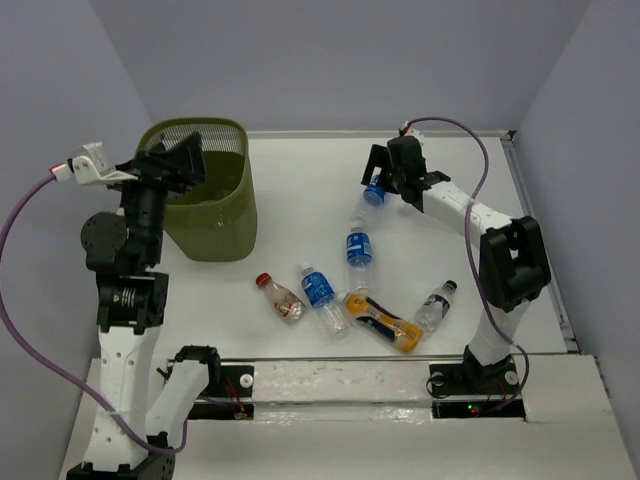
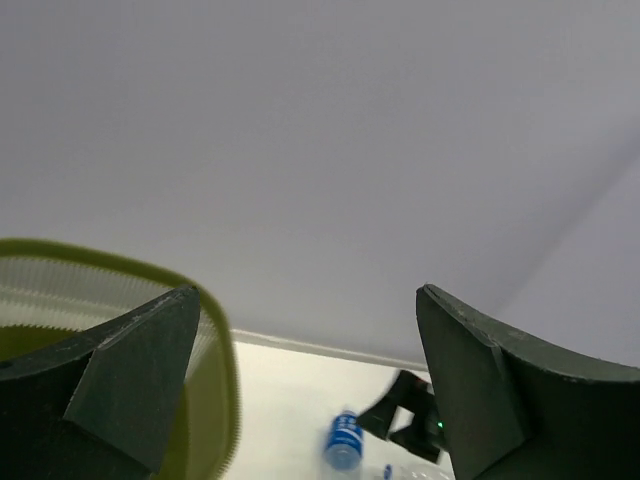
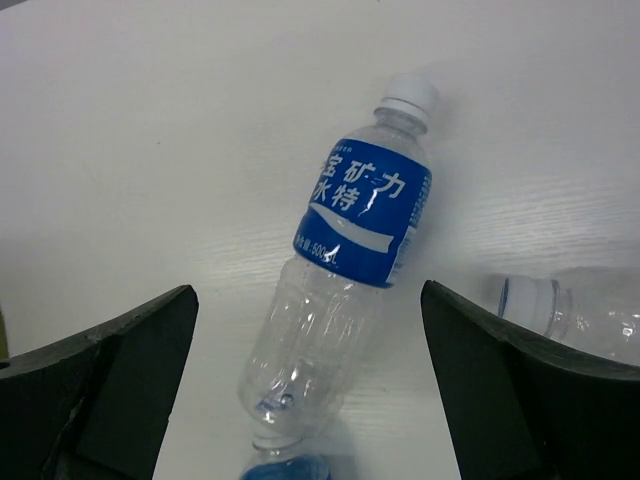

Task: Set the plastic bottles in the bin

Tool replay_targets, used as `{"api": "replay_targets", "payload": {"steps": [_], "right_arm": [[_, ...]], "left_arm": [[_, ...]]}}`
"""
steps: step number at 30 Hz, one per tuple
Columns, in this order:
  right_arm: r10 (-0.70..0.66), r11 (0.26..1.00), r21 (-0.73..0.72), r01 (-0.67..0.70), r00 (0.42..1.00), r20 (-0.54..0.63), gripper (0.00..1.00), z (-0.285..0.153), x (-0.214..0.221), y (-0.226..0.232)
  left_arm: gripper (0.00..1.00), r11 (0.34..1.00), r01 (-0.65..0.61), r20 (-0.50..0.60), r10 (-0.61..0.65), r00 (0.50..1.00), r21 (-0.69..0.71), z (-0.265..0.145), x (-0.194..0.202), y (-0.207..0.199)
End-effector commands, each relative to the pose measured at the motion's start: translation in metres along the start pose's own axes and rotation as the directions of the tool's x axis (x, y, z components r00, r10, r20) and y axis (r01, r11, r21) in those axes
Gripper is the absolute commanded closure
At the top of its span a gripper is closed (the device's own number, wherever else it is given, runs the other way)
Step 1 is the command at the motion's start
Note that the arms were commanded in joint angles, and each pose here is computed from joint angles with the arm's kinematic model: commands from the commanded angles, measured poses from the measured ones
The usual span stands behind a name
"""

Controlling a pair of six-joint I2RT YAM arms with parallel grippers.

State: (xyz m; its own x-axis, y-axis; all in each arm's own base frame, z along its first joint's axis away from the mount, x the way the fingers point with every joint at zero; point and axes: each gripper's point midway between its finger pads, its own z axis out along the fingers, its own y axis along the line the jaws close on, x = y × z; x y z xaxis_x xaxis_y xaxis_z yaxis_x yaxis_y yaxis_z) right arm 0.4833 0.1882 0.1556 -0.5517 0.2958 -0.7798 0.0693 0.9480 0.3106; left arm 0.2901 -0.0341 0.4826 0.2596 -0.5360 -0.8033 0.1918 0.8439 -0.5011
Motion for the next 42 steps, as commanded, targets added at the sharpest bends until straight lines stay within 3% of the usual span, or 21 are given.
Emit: {"api": "replay_targets", "payload": {"steps": [1, 7, 12, 15, 16, 19, 23, 28, 31, 37, 41, 42], "right_arm": [[-0.024, 0.988, 0.153, 0.025, 1.000, -0.005, 0.01, 0.018, -0.005, -0.017], [0.007, 0.988, 0.157, 0.009, 0.995, -0.102, 0.02, 0.051, 0.028, -0.015], [0.061, 0.984, 0.174, -0.036, 0.988, -0.143, 0.06, 0.070, 0.046, -0.014], [0.101, 0.982, 0.173, -0.076, 0.985, -0.142, 0.19, 0.078, 0.048, -0.010], [0.112, 0.982, 0.165, -0.092, 0.987, -0.115, 0.29, 0.077, 0.039, -0.006], [0.130, 0.985, 0.120, -0.127, 0.991, -0.017, 0.42, 0.070, 0.009, 0.005], [0.102, 0.994, 0.018, -0.105, 0.986, 0.130, 0.46, 0.026, -0.053, 0.036], [0.030, 0.984, -0.176, 0.027, 0.949, 0.313, 0.50, -0.070, -0.125, 0.113], [-0.023, 0.942, -0.294, 0.158, 0.909, 0.415, 0.50, -0.125, -0.147, 0.179], [0.016, 0.790, -0.506, 0.346, 0.813, 0.582, 0.51, -0.211, -0.177, 0.303], [0.093, 0.675, -0.616, 0.406, 0.782, 0.617, 0.51, -0.239, -0.182, 0.356], [0.111, 0.647, -0.642, 0.411, 0.782, 0.613, 0.51, -0.244, -0.177, 0.367]], "left_arm": [[0.01, 0.951, 0.041, -0.156, 0.007, 0.988, 0.305, -0.031, 0.033, -0.056], [0.01, 0.872, 0.118, -0.331, 0.053, 0.942, 0.474, -0.072, 0.081, -0.088], [0.01, 0.860, 0.139, -0.412, 0.088, 0.907, 0.490, -0.098, 0.108, -0.086], [0.01, 0.877, 0.137, -0.463, 0.106, 0.880, 0.461, -0.110, 0.125, -0.076], [0.01, 0.889, 0.134, -0.475, 0.102, 0.874, 0.438, -0.111, 0.129, -0.071], [0.01, 0.920, 0.128, -0.508, 0.086, 0.857, 0.371, -0.115, 0.143, -0.056], [0.01, 0.965, 0.110, -0.549, 0.039, 0.835, 0.236, -0.117, 0.162, -0.029], [0.01, 0.984, 0.170, -0.654, -0.089, 0.751, 0.061, -0.134, 0.199, -0.004], [0.01, 0.982, 0.149, -0.687, -0.189, 0.702, -0.118, -0.150, 0.215, 0.022], [0.01, 0.937, 0.155, -0.632, -0.327, 0.703, -0.312, -0.176, 0.207, 0.049], [0.01, 0.924, 0.066, -0.728, -0.339, 0.597, -0.376, -0.199, 0.238, 0.063], [0.01, 0.923, 0.058, -0.769, -0.349, 0.536, -0.379, -0.210, 0.254, 0.063]]}}
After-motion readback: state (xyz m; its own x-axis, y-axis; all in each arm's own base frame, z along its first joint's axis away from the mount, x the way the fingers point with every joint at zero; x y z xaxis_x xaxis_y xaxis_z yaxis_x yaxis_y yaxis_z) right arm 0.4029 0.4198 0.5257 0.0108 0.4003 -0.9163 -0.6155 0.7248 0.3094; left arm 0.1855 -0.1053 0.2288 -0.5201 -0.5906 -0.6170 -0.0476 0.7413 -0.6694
